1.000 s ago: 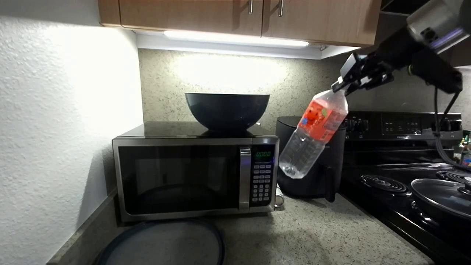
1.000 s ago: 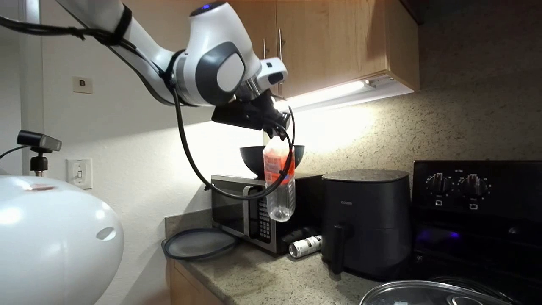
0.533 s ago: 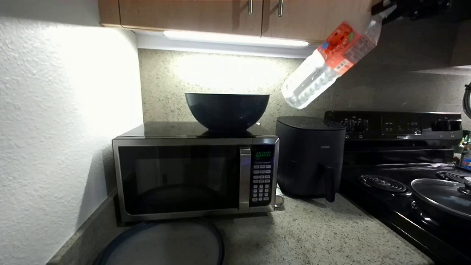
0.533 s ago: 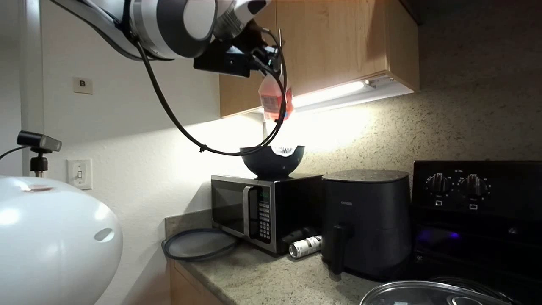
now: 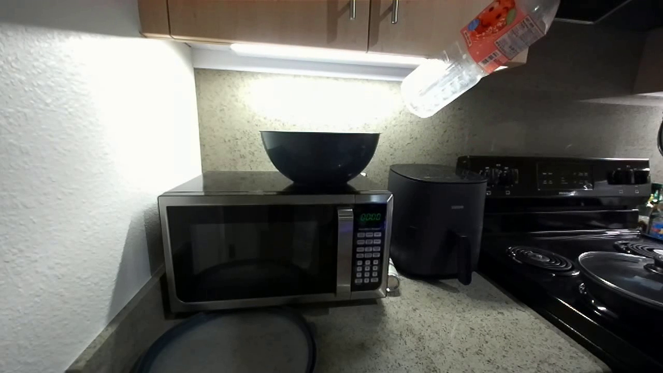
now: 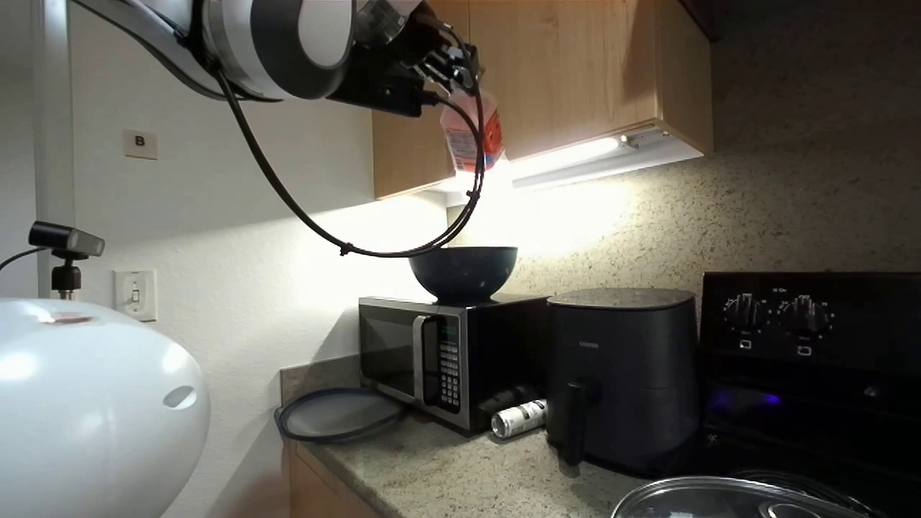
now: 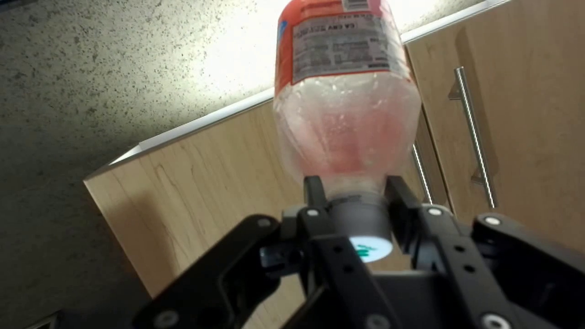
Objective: Put the clear bottle in the bowl atop the microwave
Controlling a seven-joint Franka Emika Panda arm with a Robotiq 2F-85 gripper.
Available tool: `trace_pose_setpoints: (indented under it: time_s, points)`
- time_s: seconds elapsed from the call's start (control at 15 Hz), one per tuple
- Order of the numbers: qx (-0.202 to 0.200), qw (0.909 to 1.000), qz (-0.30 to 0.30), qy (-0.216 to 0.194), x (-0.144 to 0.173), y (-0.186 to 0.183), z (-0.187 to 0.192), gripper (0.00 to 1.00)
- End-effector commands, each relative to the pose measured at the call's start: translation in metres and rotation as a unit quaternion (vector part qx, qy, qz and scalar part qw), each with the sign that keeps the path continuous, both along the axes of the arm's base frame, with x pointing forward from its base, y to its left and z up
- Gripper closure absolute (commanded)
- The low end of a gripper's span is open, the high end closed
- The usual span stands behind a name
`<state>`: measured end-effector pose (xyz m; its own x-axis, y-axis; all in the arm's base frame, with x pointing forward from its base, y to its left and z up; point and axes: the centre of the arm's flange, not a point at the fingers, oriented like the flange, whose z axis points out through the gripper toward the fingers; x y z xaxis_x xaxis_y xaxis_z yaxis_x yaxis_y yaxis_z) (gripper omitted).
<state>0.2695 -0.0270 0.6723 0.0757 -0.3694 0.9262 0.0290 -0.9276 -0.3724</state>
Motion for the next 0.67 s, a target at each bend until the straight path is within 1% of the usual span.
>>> trace_pose_setpoints:
  time_s: [0.0, 0.33, 0.4, 0.53, 0.6]
  points:
    - [0.006, 0.9991, 0.042, -0.010, 0.005, 0.008, -0.002, 0.88]
    - [0.026, 0.9930, 0.115, -0.001, 0.021, 0.036, -0.003, 0.88]
    - [0.024, 0.9919, 0.124, 0.005, 0.027, 0.043, -0.004, 0.88]
    - [-0.010, 0.9911, 0.128, 0.037, 0.037, 0.055, -0.010, 0.88]
    - [0.020, 0.9914, 0.127, 0.023, 0.019, 0.049, -0.011, 0.63]
